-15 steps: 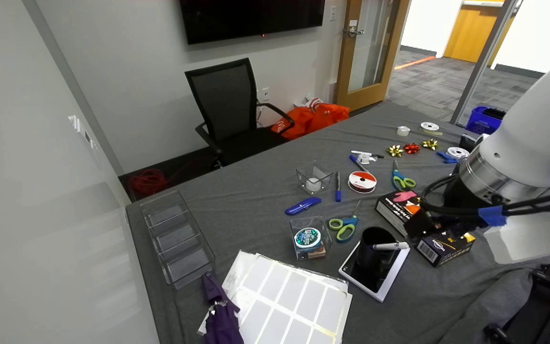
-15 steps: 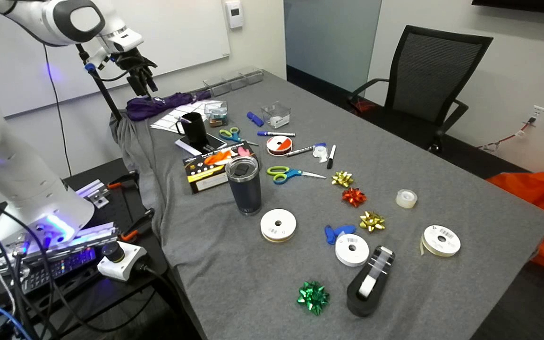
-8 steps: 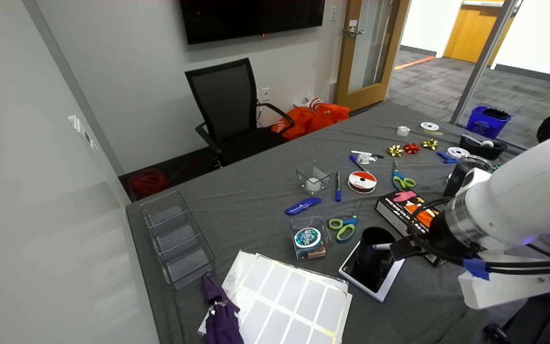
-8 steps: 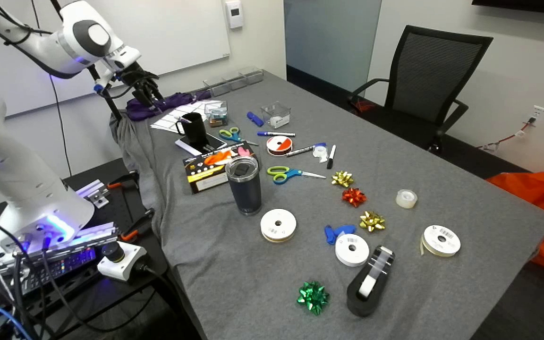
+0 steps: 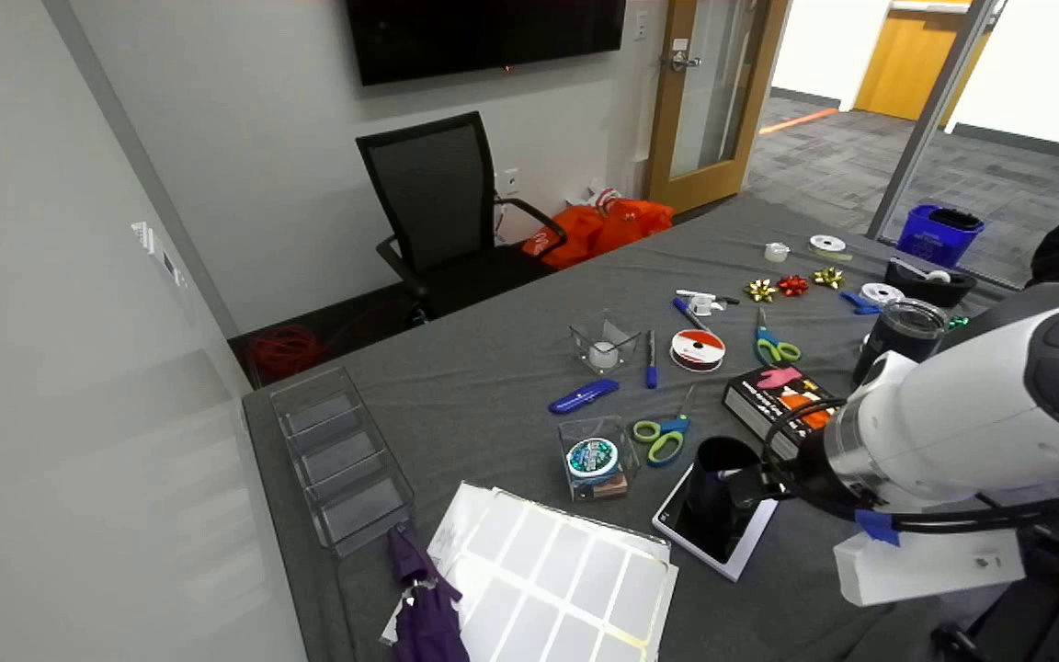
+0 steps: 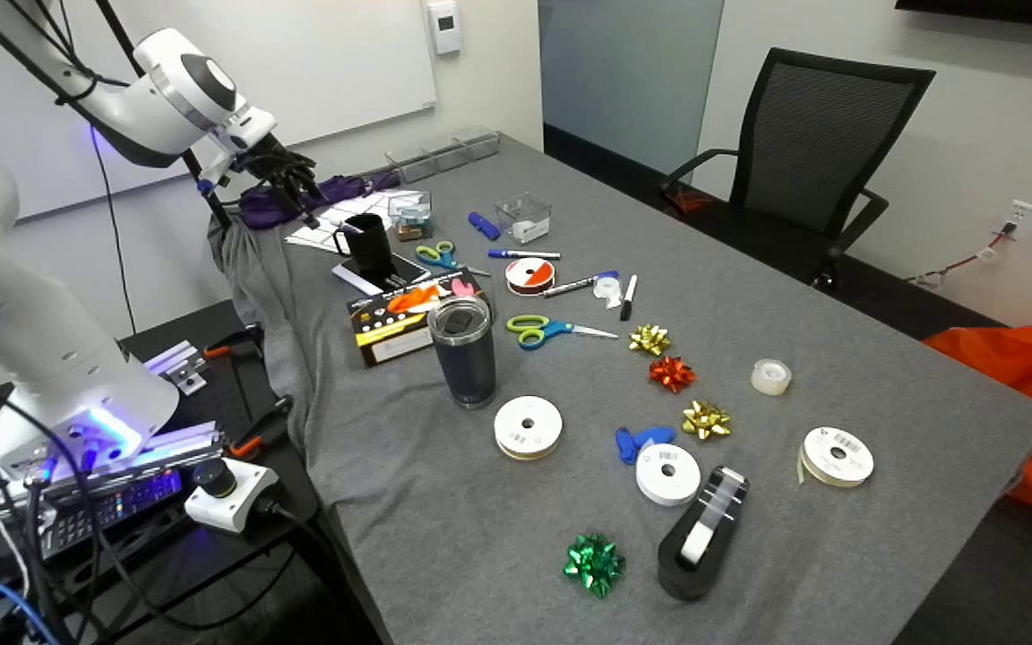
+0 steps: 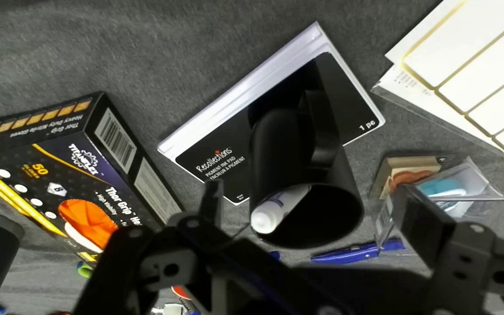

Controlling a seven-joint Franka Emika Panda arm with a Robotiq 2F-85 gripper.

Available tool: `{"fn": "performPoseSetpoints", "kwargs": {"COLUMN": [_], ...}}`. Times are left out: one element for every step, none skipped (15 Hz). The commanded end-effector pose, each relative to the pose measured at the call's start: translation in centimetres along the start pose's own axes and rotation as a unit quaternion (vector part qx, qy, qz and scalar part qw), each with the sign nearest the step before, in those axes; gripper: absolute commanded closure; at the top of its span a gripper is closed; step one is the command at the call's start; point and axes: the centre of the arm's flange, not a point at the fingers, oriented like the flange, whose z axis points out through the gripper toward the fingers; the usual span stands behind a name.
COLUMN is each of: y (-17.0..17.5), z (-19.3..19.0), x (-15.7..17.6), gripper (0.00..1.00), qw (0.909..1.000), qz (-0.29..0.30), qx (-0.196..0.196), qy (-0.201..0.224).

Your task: Move the black cup forward

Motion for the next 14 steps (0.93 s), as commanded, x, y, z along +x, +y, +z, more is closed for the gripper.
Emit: {"fn": "performPoseSetpoints", "kwargs": {"y": [-2.4,-2.7,-2.9,-3.1,-3.4,-3.5,-3.7,-4.0,-4.1,-4.3,-4.5,-4.6,-4.8,-5.0], "z": [5.2,5.5,6.0,6.5,7.1,7.6,8.2,8.7,9.1,9.6,10.0,10.3,10.5,10.7], "x": [-0.6,-0.9,-1.0,-1.2,-1.4,-1.4,-1.4,-1.4,-1.2,-1.0,-0.9,-0.9,-0.8,-0.7], "gripper": [0.0,0.0,0.0,0.0,0.0,0.0,0.0,0.0,0.0,0.0,0.0,0.0,0.0,0.0], "qw": [0.9998,0.9995,0.9991,0.9984,0.9978,0.9972,0.9966,0.996,0.9954,0.995,0.9945,0.994,0.9936,0.9931], "qz": [0.002,0.008,0.013,0.018,0.022,0.025,0.029,0.032,0.037,0.039,0.042,0.045,0.048,0.052], "qx": [-0.012,-0.022,-0.031,-0.041,-0.048,-0.056,-0.06,-0.064,-0.067,-0.071,-0.074,-0.078,-0.081,-0.084], "qy": [-0.015,-0.021,-0.027,-0.033,-0.038,-0.043,-0.048,-0.052,-0.058,-0.059,-0.061,-0.062,-0.063,-0.064]}}
